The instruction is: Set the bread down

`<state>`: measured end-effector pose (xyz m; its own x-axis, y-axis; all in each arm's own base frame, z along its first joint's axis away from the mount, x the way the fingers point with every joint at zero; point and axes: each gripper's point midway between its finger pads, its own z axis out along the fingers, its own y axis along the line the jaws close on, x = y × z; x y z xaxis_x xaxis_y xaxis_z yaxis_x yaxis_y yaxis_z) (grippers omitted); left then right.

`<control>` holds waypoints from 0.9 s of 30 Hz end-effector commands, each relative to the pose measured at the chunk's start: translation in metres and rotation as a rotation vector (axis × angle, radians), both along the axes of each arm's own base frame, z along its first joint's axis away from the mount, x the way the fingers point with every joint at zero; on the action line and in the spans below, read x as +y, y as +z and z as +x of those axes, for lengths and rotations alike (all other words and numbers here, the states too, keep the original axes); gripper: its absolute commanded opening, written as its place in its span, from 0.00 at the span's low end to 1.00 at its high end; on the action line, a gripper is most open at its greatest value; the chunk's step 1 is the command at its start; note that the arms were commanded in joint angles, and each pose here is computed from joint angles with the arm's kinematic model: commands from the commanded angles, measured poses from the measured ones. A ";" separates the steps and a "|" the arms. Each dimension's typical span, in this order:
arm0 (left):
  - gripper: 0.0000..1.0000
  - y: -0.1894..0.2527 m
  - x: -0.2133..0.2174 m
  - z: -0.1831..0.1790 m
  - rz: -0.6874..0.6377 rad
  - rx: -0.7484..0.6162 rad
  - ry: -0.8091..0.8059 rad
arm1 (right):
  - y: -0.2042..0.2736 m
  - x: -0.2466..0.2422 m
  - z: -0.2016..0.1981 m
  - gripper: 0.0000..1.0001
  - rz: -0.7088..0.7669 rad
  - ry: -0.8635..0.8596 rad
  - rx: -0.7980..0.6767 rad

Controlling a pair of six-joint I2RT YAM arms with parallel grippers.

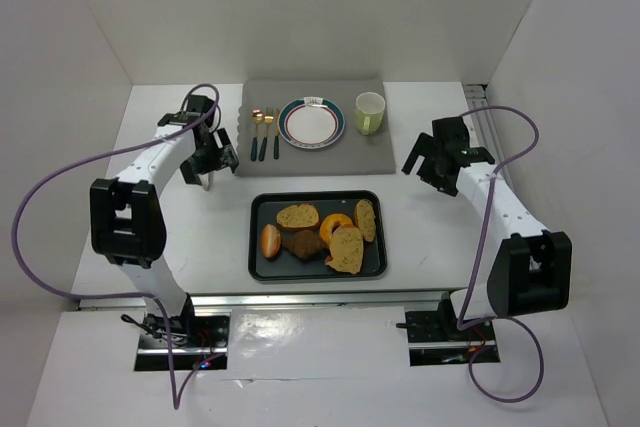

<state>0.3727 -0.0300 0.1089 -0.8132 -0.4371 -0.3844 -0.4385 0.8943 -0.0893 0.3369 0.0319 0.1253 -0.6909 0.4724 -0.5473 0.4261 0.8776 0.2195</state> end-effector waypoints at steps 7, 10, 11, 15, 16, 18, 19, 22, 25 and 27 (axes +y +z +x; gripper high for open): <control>1.00 -0.016 0.034 0.019 0.171 0.064 0.026 | 0.028 0.005 0.012 1.00 0.026 0.040 -0.122; 1.00 -0.030 0.042 0.020 0.168 0.098 0.024 | 0.032 0.018 0.009 1.00 0.092 0.081 -0.149; 1.00 -0.038 0.047 0.021 0.172 0.115 0.024 | 0.032 0.021 0.008 1.00 0.102 0.090 -0.148; 1.00 -0.049 0.055 0.036 0.150 0.130 0.029 | 0.032 0.022 0.008 1.00 0.109 0.096 -0.148; 1.00 -0.049 0.061 0.036 0.149 0.131 0.042 | 0.032 0.022 0.008 1.00 0.109 0.096 -0.148; 1.00 -0.051 0.058 0.044 0.108 0.096 0.041 | 0.036 0.023 0.010 1.00 0.110 0.097 -0.157; 1.00 -0.057 0.060 0.051 0.101 0.085 0.034 | 0.036 0.019 0.010 1.00 0.109 0.088 -0.157; 1.00 -0.075 0.067 0.054 0.087 0.129 0.038 | 0.031 0.021 0.010 1.00 0.116 0.093 -0.157; 1.00 -0.083 0.077 0.061 0.123 0.123 0.032 | 0.034 0.021 0.010 1.00 0.117 0.094 -0.166; 1.00 -0.088 0.079 0.075 0.128 0.114 0.023 | 0.031 0.023 0.005 1.00 0.126 0.102 -0.159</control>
<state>0.4284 0.0434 0.0258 -0.8363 -0.4460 -0.3188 -0.4905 0.8685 0.0715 0.3370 0.0532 0.1392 -0.6885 0.4751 -0.5480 0.3287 0.8779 0.3481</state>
